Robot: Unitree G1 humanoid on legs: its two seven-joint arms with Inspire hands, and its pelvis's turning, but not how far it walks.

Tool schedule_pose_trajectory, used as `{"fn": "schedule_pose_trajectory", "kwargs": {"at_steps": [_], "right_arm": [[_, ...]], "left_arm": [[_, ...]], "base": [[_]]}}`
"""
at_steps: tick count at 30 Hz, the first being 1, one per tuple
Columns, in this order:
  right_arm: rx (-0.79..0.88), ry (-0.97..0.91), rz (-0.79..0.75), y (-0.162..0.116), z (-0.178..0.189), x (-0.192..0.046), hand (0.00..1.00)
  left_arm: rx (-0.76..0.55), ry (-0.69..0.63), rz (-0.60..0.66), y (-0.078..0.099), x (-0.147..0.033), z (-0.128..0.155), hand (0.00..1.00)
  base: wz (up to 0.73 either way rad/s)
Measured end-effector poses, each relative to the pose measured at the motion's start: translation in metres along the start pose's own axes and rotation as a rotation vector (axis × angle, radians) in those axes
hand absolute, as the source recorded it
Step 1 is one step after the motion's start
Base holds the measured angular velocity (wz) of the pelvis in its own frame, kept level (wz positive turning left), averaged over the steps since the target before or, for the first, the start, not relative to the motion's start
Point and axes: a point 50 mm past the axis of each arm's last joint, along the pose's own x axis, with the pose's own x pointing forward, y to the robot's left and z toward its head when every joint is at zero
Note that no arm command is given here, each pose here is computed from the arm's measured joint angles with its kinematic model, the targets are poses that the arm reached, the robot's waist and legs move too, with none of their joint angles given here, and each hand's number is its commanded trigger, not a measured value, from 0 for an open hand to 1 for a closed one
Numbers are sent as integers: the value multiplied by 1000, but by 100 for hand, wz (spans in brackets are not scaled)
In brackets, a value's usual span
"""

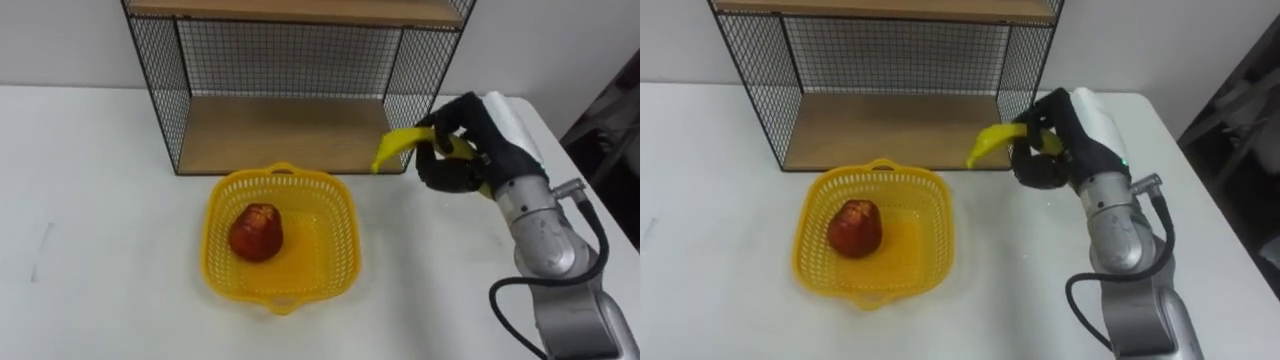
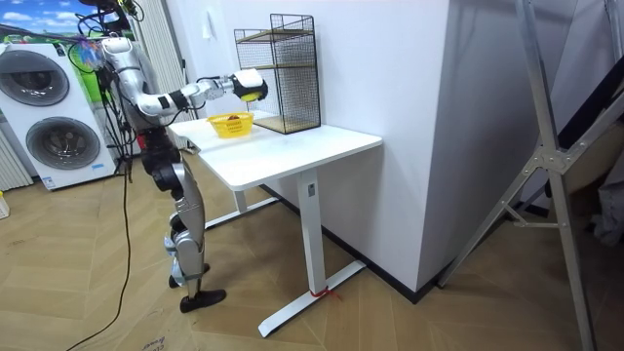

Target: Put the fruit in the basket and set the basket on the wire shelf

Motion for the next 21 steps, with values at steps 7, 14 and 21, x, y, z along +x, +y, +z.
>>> {"fn": "schedule_pose_trajectory", "kwargs": {"at_steps": [7, 14, 21], "right_arm": [[64, -142, 67, 8, 33, -1, 100], [42, -238, 208, 25, 59, -6, 100], [40, -293, 376, 49, 72, -12, 98]], "left_arm": [[44, -9, -13, -4, 2, 7, 0], [53, -18, -34, -3, 3, 12, 0], [96, -31, -48, -8, 2, 15, 0]], "base": [[0], [-2], [0]]}}
